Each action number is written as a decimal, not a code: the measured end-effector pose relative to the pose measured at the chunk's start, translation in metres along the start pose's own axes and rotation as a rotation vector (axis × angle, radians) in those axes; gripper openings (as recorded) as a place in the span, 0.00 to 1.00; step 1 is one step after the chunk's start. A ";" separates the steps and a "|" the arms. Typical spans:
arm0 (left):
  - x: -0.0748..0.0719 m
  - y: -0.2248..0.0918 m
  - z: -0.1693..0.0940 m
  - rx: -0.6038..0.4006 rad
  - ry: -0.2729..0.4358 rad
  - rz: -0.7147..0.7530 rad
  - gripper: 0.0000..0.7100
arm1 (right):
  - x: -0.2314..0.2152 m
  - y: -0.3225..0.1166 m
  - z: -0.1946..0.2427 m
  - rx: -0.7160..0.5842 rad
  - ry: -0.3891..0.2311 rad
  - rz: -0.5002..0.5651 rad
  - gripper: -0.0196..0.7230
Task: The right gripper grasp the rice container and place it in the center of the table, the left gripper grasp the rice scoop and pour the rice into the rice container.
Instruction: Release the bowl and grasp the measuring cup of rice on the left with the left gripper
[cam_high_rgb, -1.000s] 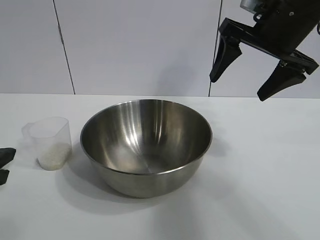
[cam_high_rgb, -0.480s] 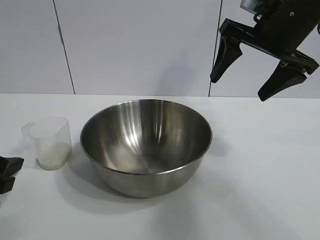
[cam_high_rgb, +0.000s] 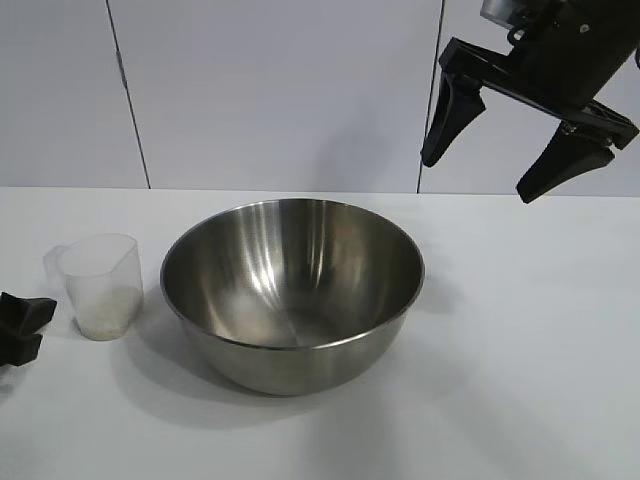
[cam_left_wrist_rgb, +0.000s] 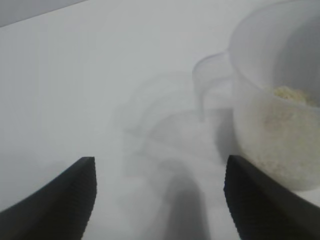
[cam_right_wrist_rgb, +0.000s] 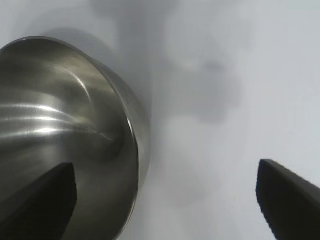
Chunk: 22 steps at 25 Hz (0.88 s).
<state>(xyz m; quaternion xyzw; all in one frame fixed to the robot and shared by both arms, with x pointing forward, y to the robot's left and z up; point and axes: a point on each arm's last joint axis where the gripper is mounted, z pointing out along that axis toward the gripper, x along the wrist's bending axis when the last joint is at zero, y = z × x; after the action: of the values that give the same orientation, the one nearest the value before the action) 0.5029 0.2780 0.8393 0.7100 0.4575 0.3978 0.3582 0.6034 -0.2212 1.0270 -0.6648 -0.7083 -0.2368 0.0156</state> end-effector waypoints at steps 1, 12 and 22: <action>0.001 0.001 0.001 -0.005 0.006 -0.001 0.73 | 0.000 0.000 0.000 0.001 0.000 0.000 0.94; 0.004 0.007 0.009 -0.033 0.021 -0.001 0.73 | 0.000 0.000 0.000 0.003 0.000 0.000 0.94; -0.003 -0.007 0.026 -0.004 -0.032 -0.053 0.73 | 0.000 0.000 0.000 0.003 0.000 0.000 0.94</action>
<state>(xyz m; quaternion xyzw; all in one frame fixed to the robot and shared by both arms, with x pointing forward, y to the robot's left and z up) 0.5229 0.2740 0.8219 0.7032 0.4695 0.3777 0.3773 0.6031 -0.2212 1.0269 -0.6647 -0.7088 -0.2356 0.0165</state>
